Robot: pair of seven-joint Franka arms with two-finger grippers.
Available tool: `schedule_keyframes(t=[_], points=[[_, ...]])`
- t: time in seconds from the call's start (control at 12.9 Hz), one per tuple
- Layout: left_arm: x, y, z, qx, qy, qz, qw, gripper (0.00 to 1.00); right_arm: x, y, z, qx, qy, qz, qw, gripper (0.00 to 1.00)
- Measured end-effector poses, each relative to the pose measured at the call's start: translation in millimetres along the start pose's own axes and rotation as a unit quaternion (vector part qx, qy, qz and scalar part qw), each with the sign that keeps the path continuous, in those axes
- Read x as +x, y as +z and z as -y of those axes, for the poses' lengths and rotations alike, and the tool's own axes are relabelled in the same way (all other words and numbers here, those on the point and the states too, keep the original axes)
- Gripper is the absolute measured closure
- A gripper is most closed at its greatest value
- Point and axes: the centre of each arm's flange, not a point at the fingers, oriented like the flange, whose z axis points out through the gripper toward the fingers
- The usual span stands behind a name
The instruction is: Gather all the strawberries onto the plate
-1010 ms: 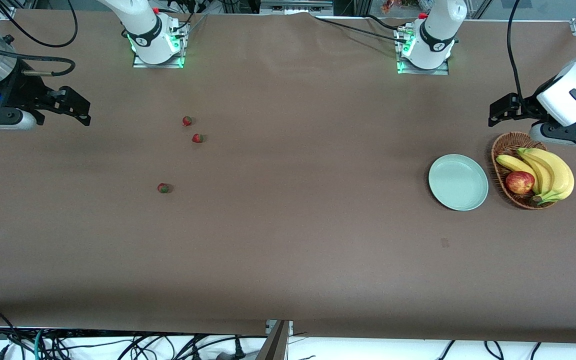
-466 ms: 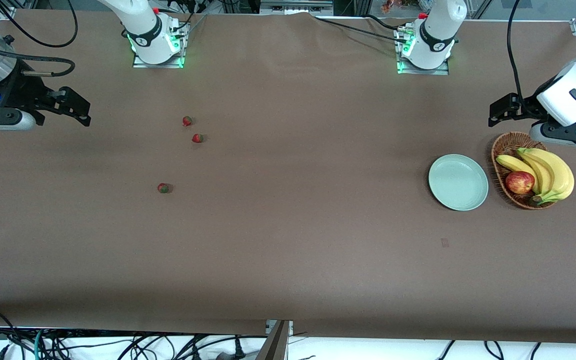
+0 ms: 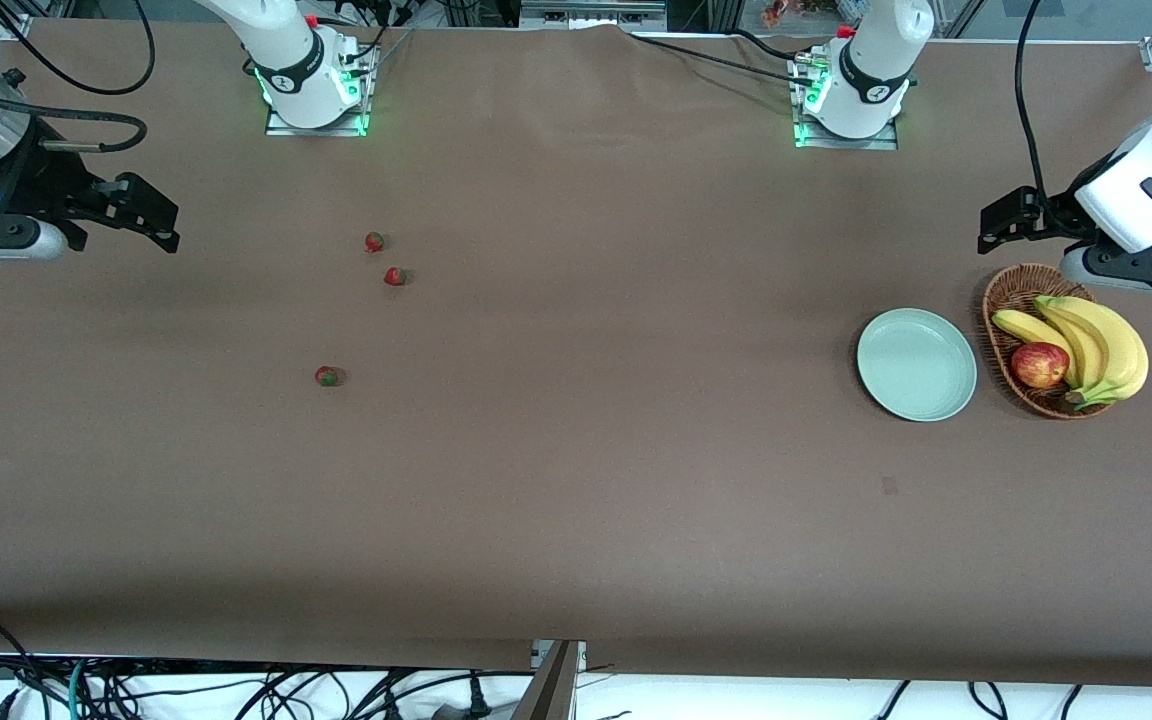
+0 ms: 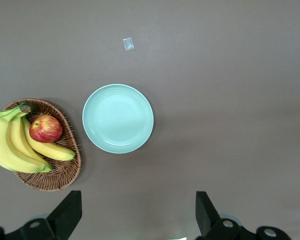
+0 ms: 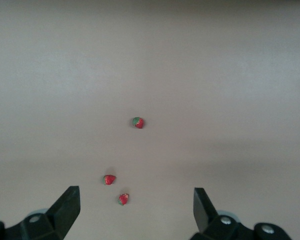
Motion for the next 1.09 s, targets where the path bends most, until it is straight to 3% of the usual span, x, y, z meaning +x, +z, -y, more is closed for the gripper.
schedule_keyframes(t=[0.47, 0.78, 1.09], points=[[0.0, -0.1, 2.2, 0.000, -0.005, -0.001, 1.000, 0.00, -1.9, 0.0, 2.5, 0.000, -0.002, 0.005, 1.000, 0.00], [0.3, -0.5, 2.7, 0.000, -0.029, -0.002, 1.000, 0.00, -12.2, 7.0, 3.3, -0.007, -0.005, 0.049, 0.999, 0.00], [1.2, -1.2, 2.9, 0.000, -0.034, -0.007, 0.999, 0.00, -18.9, 19.6, 21.7, -0.010, -0.034, 0.076, 0.996, 0.00]])
